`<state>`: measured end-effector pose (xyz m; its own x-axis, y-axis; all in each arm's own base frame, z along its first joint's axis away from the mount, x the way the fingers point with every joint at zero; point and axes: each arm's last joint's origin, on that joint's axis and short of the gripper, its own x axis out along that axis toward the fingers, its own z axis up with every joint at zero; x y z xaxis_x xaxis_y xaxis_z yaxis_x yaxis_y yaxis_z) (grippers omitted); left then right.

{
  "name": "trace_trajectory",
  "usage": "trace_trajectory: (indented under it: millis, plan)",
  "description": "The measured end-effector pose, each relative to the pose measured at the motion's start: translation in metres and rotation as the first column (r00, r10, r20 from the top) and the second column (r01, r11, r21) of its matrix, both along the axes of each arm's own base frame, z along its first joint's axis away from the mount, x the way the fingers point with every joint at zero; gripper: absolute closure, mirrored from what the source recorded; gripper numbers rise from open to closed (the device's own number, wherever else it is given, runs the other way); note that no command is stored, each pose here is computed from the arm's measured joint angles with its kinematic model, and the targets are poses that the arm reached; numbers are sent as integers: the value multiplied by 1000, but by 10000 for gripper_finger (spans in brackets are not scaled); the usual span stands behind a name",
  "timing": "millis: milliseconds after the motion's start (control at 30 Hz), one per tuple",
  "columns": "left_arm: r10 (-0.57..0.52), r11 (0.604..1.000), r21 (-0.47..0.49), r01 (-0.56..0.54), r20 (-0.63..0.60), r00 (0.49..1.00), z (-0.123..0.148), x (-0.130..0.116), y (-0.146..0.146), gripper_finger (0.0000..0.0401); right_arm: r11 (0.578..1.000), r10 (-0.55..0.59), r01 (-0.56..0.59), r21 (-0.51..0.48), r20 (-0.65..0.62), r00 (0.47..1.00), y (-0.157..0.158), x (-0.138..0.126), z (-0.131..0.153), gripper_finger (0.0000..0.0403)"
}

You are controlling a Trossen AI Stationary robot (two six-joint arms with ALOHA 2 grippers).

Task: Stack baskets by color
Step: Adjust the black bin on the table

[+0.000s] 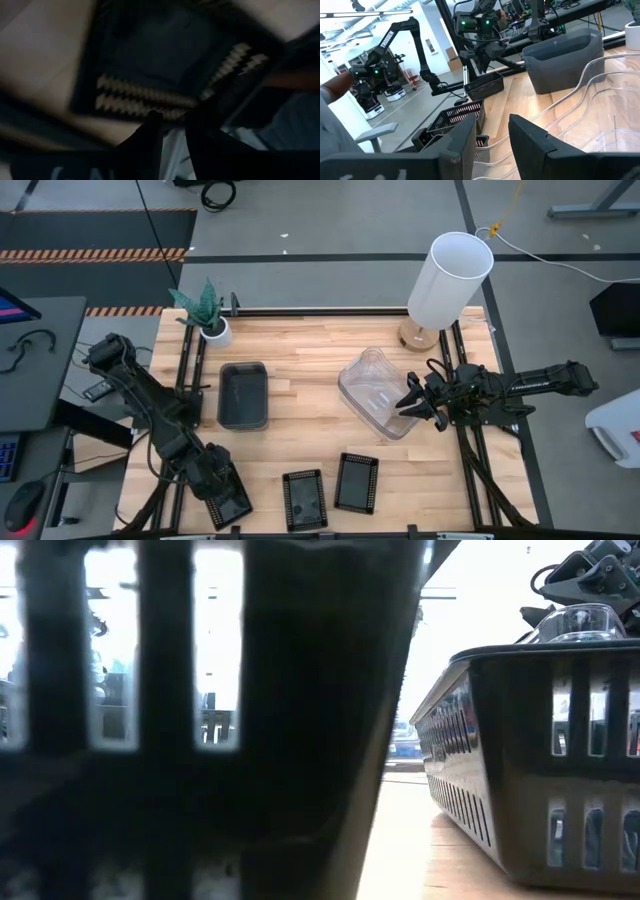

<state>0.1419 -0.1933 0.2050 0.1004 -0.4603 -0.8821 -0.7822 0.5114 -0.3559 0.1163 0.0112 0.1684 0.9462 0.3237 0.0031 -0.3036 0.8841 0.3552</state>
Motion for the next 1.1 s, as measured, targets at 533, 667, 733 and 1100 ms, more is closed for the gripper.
trace_trajectory:
  millis: [533,667,733,1100]
  plan:
    - [-73,983,157,92,-119,990,-7,-12,15,302,1000,0,0,0,0,1000,0,0,0,281]
    - [-42,971,229,73,-140,989,-8,-15,21,274,1000,0,0,0,0,1000,0,0,0,281]
    - [-35,963,261,74,-150,988,-9,-17,23,252,1000,0,0,0,0,1000,0,0,0,281]
    - [-74,952,292,92,-71,995,-9,-14,23,199,1000,0,0,0,0,1000,0,0,0,281]
